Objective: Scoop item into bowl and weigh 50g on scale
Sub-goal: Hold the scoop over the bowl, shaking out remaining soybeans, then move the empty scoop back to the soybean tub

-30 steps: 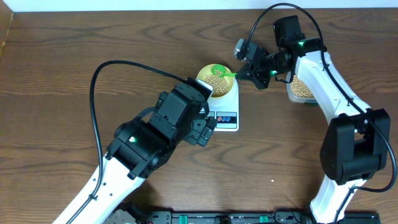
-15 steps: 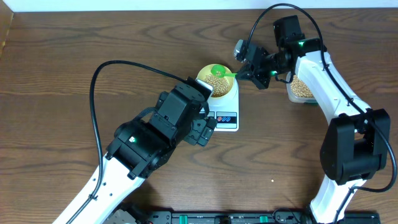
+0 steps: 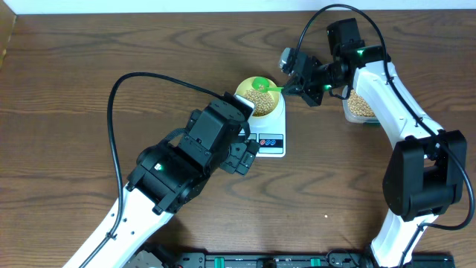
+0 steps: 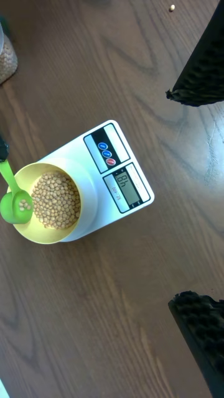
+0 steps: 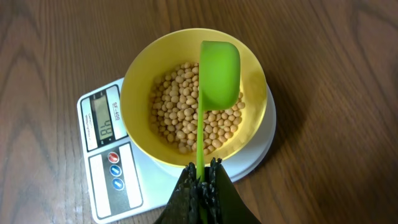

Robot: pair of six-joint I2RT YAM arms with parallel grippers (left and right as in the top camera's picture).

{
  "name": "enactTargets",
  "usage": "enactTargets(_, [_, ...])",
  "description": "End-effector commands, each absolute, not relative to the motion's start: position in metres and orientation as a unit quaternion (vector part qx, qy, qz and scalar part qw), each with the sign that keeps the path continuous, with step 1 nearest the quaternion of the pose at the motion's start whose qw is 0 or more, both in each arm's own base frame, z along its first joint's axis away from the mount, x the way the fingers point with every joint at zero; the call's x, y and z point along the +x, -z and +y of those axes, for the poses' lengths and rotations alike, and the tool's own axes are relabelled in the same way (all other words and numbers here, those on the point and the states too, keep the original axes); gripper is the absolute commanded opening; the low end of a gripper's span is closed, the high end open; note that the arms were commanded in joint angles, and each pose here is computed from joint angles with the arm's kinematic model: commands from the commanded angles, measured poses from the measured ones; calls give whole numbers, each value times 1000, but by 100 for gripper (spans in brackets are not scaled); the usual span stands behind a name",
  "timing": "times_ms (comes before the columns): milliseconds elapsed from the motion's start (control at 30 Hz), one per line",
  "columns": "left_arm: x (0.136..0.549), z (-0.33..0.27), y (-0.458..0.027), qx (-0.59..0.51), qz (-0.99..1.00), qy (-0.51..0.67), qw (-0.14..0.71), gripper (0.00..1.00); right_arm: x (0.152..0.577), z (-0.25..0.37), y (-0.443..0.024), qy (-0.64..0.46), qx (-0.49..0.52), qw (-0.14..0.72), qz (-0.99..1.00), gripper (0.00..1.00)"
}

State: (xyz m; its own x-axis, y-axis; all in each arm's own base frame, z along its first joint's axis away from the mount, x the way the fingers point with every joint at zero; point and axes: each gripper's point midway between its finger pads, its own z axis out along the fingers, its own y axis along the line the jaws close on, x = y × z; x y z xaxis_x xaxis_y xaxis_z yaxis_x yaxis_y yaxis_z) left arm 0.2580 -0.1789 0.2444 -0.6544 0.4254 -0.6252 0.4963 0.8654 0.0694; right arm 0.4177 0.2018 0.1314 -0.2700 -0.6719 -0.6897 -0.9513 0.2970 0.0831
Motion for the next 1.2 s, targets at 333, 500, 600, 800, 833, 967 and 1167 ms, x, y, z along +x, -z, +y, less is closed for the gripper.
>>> enactTargets(333, [259, -176, -248, 246, 908, 52, 334, 98, 418, 209, -154, -238, -576, 311, 718, 1])
enactTargets(500, [259, -176, -248, 246, 908, 52, 334, 98, 420, 209, -155, -223, -604, 324, 693, 1])
enactTargets(600, [259, -176, -248, 246, 908, 52, 334, 98, 422, 210, -156, -219, -607, 329, 689, 1])
enactTargets(800, [259, -176, -248, 246, 908, 52, 334, 98, 423, 210, -157, -210, -625, 337, 672, 1])
enactTargets(833, [259, -176, -248, 246, 908, 52, 334, 98, 423, 210, -157, -206, -633, 340, 665, 1])
enactTargets(967, [259, -176, -248, 246, 908, 52, 334, 98, 427, 211, -159, -193, -648, 352, 647, 1])
enactTargets(1167, [259, -176, -248, 246, 908, 52, 334, 98, 431, 212, -161, -187, -650, 361, 642, 1])
